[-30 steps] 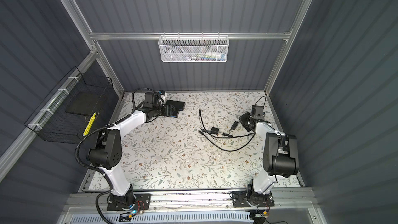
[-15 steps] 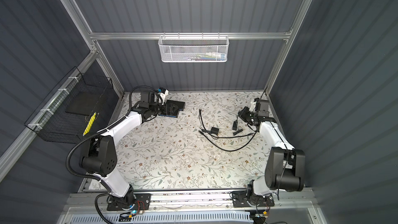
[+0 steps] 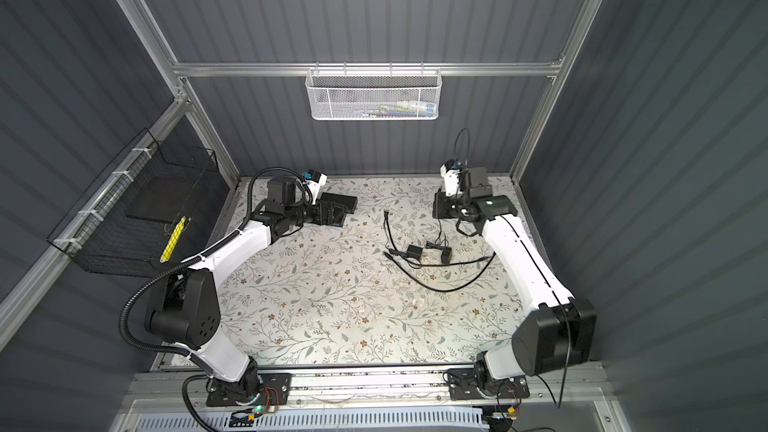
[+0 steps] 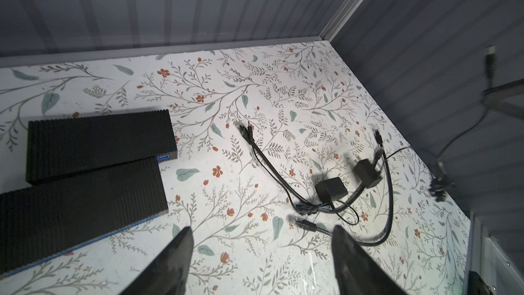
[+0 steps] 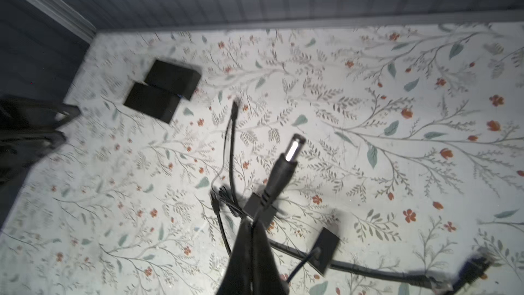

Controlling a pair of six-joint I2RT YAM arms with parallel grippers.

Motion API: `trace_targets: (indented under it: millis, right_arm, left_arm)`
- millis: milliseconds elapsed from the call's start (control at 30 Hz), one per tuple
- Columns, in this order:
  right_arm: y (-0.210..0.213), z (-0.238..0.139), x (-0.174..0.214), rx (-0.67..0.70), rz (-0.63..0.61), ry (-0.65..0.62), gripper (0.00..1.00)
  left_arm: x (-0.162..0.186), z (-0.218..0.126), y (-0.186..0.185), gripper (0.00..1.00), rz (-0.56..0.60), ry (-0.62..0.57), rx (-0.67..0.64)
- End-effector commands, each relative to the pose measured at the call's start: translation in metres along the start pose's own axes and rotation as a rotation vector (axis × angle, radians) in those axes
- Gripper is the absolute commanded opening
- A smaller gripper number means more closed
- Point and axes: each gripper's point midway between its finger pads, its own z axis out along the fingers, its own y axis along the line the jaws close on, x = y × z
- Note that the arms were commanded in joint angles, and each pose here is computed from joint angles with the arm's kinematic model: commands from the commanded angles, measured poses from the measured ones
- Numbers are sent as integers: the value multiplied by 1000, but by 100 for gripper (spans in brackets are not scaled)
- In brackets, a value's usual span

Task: Insert the plug into the switch port

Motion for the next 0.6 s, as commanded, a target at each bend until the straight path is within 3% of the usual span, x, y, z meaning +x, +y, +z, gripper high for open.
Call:
trace_targets:
  millis: [0, 200, 333, 433, 567]
  right_arm:
    - [-19, 19, 32, 210, -114, 139, 0]
    - [-22, 34, 35, 285, -137, 157, 0]
    - [-17, 40, 36, 280, -92, 117, 0]
    - [-8, 43, 34, 220, 11, 52, 0]
    - [24, 44, 26, 12, 131, -68, 0]
  left_arm:
    - [-9, -17, -21, 77, 41, -32, 41]
    - [-10, -25, -29, 77, 40, -53, 61]
    - [-7, -18, -51, 77, 0, -95, 185]
    - [8, -1, -77, 78, 4, -83, 269]
    - [29, 29, -109, 78, -12, -49, 375]
